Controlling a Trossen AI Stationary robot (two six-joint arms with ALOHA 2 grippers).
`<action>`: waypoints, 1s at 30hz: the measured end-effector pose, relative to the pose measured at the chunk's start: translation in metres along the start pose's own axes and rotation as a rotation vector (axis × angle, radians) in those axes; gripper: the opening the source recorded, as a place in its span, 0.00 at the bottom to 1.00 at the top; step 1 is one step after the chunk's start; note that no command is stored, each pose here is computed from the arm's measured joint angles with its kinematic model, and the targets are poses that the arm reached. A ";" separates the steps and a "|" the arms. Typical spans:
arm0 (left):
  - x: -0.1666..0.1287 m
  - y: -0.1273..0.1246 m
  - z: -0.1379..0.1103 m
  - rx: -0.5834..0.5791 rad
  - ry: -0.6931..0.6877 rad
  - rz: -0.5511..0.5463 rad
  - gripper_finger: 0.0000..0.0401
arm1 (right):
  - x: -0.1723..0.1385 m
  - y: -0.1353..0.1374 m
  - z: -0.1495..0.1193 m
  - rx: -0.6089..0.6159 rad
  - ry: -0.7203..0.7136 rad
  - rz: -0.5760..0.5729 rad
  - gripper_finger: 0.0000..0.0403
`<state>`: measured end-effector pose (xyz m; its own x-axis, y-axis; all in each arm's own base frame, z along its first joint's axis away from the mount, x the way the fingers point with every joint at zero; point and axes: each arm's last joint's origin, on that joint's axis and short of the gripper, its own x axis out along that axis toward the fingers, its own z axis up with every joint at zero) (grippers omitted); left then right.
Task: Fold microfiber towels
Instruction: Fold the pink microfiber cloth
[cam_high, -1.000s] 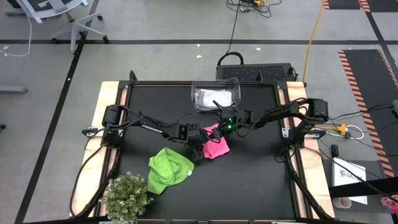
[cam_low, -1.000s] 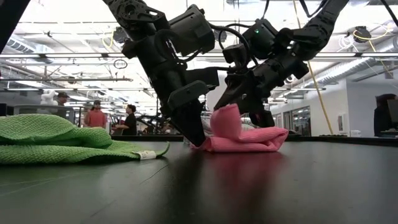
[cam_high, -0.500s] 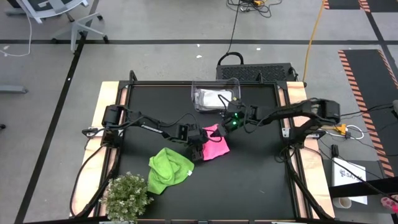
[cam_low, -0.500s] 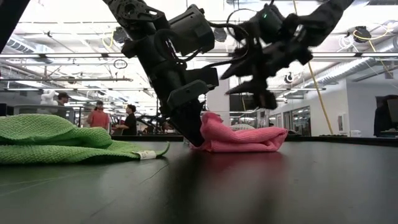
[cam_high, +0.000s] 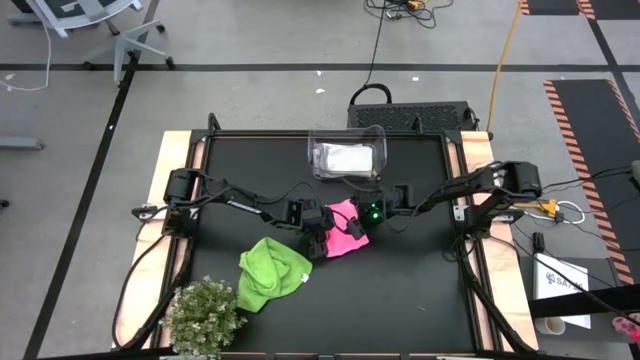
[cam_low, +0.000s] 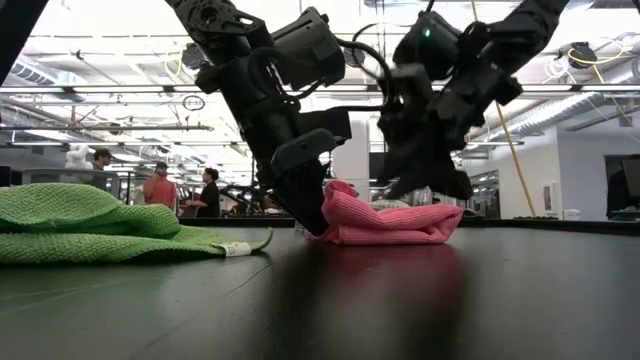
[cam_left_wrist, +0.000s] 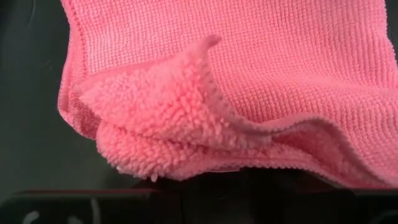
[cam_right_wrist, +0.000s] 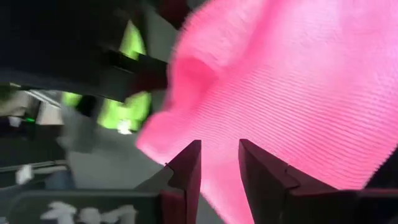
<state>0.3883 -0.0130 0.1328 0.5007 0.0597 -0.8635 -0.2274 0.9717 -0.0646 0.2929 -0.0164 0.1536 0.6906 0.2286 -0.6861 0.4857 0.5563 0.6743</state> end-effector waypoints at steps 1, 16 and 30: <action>0.000 0.000 0.000 -0.003 0.000 0.000 0.29 | 0.003 -0.002 -0.001 -0.001 0.012 -0.013 0.23; 0.000 0.001 -0.004 -0.006 0.037 0.022 0.29 | -0.026 -0.025 0.000 -0.007 0.098 -0.207 0.21; 0.000 0.001 -0.003 -0.020 0.033 0.026 0.29 | -0.013 -0.007 0.006 -0.045 -0.018 -0.068 0.21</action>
<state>0.3851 -0.0126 0.1311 0.4668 0.0769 -0.8810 -0.2566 0.9651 -0.0517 0.2834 -0.0278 0.1594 0.6666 0.1753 -0.7245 0.5076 0.6051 0.6134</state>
